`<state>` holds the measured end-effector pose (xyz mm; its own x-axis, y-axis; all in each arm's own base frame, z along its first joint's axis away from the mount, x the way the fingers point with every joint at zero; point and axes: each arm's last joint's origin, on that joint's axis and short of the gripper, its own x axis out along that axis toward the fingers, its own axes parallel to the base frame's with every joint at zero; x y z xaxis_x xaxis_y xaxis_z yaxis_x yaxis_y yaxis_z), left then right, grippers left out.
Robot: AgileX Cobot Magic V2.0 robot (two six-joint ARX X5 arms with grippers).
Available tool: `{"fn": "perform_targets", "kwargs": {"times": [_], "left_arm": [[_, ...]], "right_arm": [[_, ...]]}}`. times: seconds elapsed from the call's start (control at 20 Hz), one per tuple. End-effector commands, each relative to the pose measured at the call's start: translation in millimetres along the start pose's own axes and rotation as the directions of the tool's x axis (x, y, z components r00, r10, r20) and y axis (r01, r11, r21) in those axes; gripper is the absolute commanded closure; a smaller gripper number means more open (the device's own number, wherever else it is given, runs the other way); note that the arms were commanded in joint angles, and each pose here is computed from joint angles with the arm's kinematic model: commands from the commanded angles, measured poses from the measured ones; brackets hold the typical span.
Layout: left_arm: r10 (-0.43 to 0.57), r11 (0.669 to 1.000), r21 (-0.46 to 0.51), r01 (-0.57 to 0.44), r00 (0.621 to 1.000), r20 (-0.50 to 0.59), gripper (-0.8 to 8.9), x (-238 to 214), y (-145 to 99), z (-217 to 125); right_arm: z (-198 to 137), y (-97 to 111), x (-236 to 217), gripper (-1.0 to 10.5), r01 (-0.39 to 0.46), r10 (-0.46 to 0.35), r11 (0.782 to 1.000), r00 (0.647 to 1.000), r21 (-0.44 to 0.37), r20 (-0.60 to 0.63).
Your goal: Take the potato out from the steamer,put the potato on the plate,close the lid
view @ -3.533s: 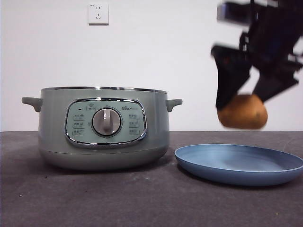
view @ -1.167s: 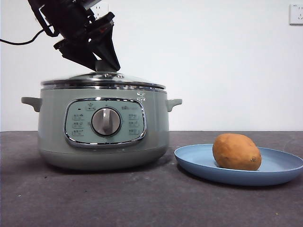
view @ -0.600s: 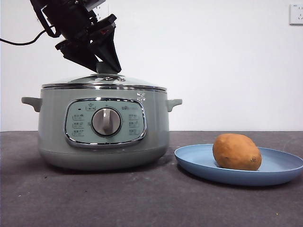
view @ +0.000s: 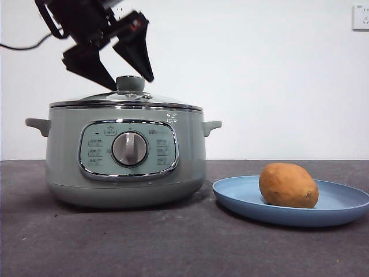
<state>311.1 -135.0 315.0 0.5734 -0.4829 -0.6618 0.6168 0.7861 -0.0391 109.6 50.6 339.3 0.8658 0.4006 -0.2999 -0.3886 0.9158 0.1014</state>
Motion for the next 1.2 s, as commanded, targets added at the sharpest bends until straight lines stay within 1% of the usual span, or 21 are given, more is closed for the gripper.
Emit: {"fn": "perform_targets", "kwargs": {"times": [0.05, 0.15, 0.25, 0.3, 0.4, 0.5, 0.55, 0.6, 0.65, 0.7, 0.75, 0.8, 1.2], "left_arm": [[-0.002, 1.000, 0.013, 0.001, 0.999, 0.044, 2.72, -26.6, -6.2, 9.5], [-0.005, 1.000, 0.015, 0.004, 0.999, 0.051, 2.73, -54.4, -12.0, 14.8], [-0.019, 1.000, 0.008, 0.019, 1.000, 0.025, 2.75, -86.2, -19.6, 15.9], [-0.045, 0.999, 0.000, 0.045, 0.999, -0.002, 2.81, -103.6, -24.4, 15.1], [-0.087, 0.996, -0.018, 0.086, 0.995, -0.052, 2.82, -131.8, -32.5, 12.1], [-0.111, 0.994, -0.032, 0.108, 0.990, -0.089, 2.87, -152.9, -38.5, 8.3], [-0.112, 0.993, -0.035, 0.109, 0.989, -0.098, 3.40, -161.2, -40.7, 6.4], [-0.118, 0.993, -0.036, 0.115, 0.988, -0.101, 4.45, -166.2, -42.4, 4.5], [-0.134, 0.991, -0.039, 0.131, 0.986, -0.101, 5.88, -169.8, -43.9, 2.8], [-0.151, 0.988, -0.042, 0.148, 0.983, -0.101, 7.51, -172.5, -45.3, 1.3], [-0.164, 0.986, -0.045, 0.160, 0.981, -0.102, 8.33, -172.8, -45.7, 0.9], [-0.165, 0.986, -0.047, 0.161, 0.980, -0.109, 8.19, -173.0, -45.9, 0.3], [-0.160, 0.987, -0.042, 0.157, 0.982, -0.098, 8.18, -172.6, -45.5, 1.5]], "right_arm": [[0.5, 1.2, 0.2, 3.5, -0.035, 0.035, 0.999, 0.999, 0.010, -0.008], [-0.4, 2.5, 1.3, 3.5, -0.078, 0.079, 0.997, 0.997, 0.025, -0.023], [-3.3, 3.7, 3.3, 3.5, -0.124, 0.127, 0.991, 0.990, 0.052, -0.064], [-6.1, 4.4, 4.4, 3.5, -0.151, 0.158, 0.985, 0.982, 0.078, -0.099], [-12.4, 6.2, 7.4, 3.5, -0.215, 0.234, 0.969, 0.956, 0.123, -0.179], [-18.2, 8.0, 10.2, 3.5, -0.277, 0.311, 0.947, 0.917, 0.163, -0.250], [-20.4, 8.7, 11.6, 3.5, -0.298, 0.339, 0.937, 0.899, 0.181, -0.278], [-22.4, 9.2, 12.5, 3.6, -0.314, 0.362, 0.929, 0.882, 0.196, -0.301], [-24.2, 9.5, 13.5, 4.2, -0.325, 0.379, 0.922, 0.868, 0.210, -0.321], [-25.5, 9.4, 14.1, 5.7, -0.320, 0.377, 0.923, 0.863, 0.215, -0.337], [-26.5, 9.2, 14.5, 7.5, -0.314, 0.373, 0.924, 0.860, 0.217, -0.347], [-26.8, 9.2, 15.0, 9.5, -0.312, 0.373, 0.924, 0.859, 0.219, -0.351], [-26.9, 9.0, 14.9, 9.5, -0.307, 0.367, 0.927, 0.861, 0.214, -0.353]]}}
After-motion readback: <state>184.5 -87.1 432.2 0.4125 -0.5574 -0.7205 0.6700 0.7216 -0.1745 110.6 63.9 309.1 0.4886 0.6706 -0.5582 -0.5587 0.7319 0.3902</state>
